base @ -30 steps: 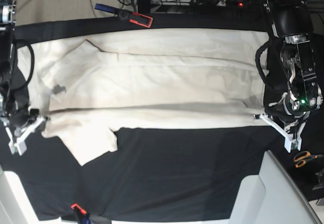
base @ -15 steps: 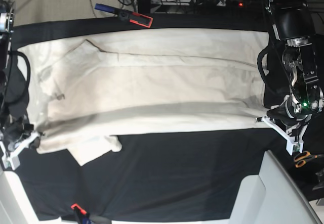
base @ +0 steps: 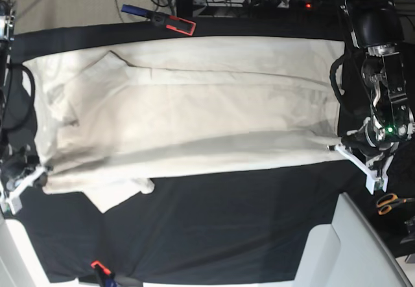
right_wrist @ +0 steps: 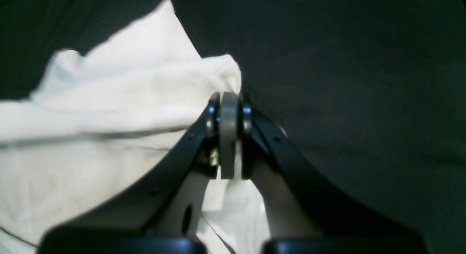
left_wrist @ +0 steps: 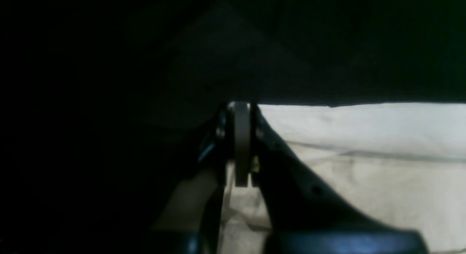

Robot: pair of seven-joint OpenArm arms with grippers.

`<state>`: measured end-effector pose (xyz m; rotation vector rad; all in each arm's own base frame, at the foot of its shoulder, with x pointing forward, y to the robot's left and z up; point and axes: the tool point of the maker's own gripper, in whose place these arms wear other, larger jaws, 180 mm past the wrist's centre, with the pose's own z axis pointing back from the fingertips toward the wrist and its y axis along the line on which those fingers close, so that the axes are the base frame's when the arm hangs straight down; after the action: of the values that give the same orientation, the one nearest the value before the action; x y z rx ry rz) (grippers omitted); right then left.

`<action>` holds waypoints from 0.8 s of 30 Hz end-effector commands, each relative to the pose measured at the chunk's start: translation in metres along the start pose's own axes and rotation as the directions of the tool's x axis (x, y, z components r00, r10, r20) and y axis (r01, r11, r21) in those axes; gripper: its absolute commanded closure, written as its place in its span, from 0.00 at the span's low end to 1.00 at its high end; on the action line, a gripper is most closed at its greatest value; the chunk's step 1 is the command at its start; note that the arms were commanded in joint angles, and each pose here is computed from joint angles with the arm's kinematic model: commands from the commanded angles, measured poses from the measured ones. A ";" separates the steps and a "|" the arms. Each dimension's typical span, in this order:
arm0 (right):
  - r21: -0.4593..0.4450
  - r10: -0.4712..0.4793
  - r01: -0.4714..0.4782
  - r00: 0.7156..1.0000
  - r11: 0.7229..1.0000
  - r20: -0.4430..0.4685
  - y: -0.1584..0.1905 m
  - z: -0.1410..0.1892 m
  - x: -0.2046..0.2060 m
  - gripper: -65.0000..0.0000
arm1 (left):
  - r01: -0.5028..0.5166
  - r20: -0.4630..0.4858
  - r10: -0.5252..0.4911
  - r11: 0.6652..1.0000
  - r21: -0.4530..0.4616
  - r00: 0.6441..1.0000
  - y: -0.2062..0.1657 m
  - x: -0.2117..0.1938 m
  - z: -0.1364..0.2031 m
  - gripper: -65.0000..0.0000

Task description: Fold the T-shirt properly

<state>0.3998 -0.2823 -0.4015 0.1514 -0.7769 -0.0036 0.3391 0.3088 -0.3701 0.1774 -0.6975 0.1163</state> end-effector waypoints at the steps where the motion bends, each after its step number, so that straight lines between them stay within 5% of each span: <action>1: -0.006 0.013 -0.012 0.998 1.000 0.059 -0.006 0.007 0.024 1.00 | 0.009 0.024 -0.010 1.000 0.020 1.000 0.007 0.007 0.004 1.00; 11: -0.029 -0.044 0.043 0.999 0.999 -0.021 -0.020 0.012 -0.020 1.00 | 0.032 -0.070 -0.031 0.999 0.022 0.997 0.009 -0.042 0.004 1.00; 24: -0.032 -0.057 0.055 0.995 0.998 -0.080 -0.020 0.014 -0.053 1.00 | 0.039 -0.100 -0.037 0.999 0.022 0.994 0.010 -0.057 0.005 1.00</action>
<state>0.3394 -0.2901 -0.4492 0.1614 -0.6346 -0.0590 0.2814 0.3074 -0.4154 0.1812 -0.5530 0.1024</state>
